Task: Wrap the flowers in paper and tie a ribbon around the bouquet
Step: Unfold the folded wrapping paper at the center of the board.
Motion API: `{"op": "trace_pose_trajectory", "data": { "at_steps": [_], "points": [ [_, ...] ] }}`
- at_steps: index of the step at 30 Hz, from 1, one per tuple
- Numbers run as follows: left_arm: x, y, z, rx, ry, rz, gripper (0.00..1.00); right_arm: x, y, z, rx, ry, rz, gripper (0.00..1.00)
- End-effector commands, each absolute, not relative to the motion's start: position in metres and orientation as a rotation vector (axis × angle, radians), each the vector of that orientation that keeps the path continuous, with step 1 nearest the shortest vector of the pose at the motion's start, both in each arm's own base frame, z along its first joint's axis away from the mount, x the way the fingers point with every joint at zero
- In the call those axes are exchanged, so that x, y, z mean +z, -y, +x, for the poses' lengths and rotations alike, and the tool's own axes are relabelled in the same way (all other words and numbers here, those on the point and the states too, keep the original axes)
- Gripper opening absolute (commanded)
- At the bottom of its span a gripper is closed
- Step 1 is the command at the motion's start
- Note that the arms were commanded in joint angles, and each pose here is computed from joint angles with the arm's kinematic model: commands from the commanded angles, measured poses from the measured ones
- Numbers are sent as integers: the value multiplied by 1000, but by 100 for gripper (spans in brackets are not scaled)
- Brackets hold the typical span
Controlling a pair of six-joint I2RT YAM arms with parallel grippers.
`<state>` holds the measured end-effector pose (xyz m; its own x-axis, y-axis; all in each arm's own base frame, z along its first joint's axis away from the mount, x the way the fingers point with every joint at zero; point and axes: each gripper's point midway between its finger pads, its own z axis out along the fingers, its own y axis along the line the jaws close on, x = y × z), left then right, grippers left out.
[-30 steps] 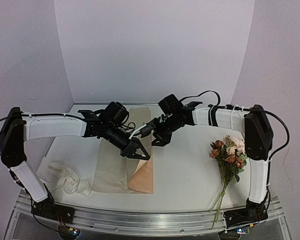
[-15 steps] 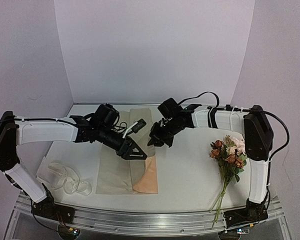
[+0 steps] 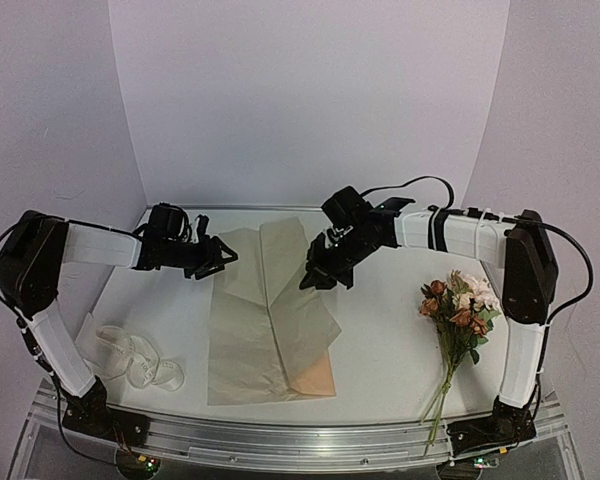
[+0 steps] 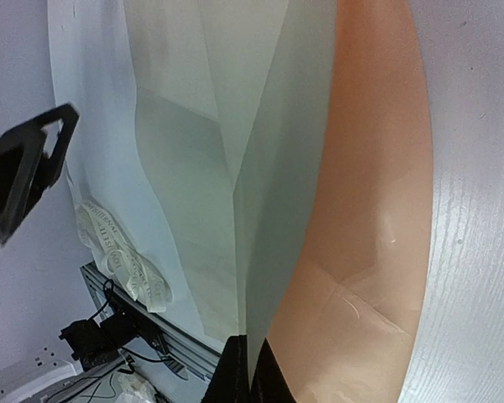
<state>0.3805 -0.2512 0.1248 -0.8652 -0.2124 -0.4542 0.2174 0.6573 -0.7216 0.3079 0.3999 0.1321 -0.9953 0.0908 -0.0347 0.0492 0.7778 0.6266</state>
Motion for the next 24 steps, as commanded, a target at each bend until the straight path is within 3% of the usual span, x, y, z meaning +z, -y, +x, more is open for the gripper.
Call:
{"op": "trace_pose_trajectory", "data": {
  "at_steps": [1, 10, 24],
  "points": [
    [119, 253, 423, -1162, -2333, -134, 55, 173, -406, 299, 1114, -2858, -67, 0],
    [61, 254, 432, -1087, -2450, -310, 50, 184, -383, 290, 1129, -2921, -193, 0],
    [6, 190, 385, -655, -2614, -619, 51, 177, -274, 262, 562, -3062, -474, 0]
  ]
}}
